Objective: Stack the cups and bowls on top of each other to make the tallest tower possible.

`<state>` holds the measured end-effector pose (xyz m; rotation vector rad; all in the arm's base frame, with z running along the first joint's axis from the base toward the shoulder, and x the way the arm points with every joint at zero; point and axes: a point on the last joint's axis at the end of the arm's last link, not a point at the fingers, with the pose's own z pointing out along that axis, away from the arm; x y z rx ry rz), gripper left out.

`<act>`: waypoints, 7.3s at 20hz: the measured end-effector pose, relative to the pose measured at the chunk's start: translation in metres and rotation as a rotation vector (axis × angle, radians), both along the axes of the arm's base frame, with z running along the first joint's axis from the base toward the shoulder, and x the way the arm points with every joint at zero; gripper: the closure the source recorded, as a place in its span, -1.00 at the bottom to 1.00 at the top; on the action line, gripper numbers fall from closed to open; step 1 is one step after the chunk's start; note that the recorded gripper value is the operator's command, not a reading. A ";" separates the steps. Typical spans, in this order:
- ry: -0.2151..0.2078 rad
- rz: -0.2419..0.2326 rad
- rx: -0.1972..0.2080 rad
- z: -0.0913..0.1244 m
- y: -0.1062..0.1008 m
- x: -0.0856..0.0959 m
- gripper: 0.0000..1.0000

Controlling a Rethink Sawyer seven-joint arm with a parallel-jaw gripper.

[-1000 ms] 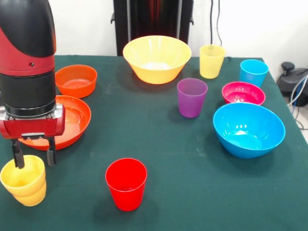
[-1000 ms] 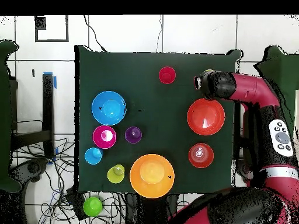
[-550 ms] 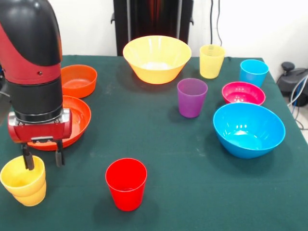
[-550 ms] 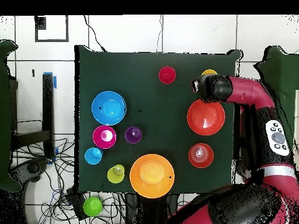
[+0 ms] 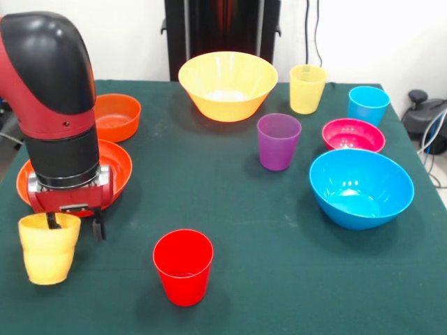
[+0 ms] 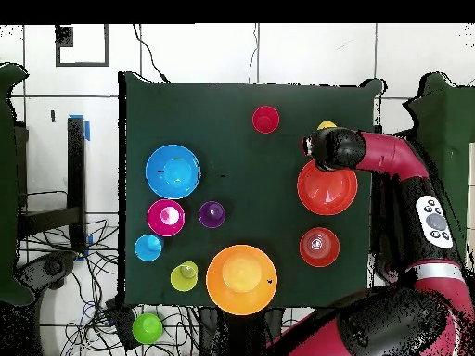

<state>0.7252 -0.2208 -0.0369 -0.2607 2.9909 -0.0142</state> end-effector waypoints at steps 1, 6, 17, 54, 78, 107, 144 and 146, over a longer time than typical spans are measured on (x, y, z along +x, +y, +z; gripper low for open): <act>0.003 -0.001 0.002 -0.002 0.000 -0.001 -1.00; 0.003 -0.006 0.009 -0.007 -0.002 -0.005 -1.00; -0.049 -0.013 -0.024 0.017 -0.016 0.009 1.00; 0.121 0.195 -0.031 0.088 0.148 0.043 1.00; 0.114 0.205 -0.062 0.105 0.147 0.046 1.00; 0.187 0.286 -0.081 0.131 0.224 0.051 1.00; 0.219 0.325 -0.269 0.110 0.263 0.075 1.00; 0.225 0.332 -0.276 0.106 0.267 0.073 1.00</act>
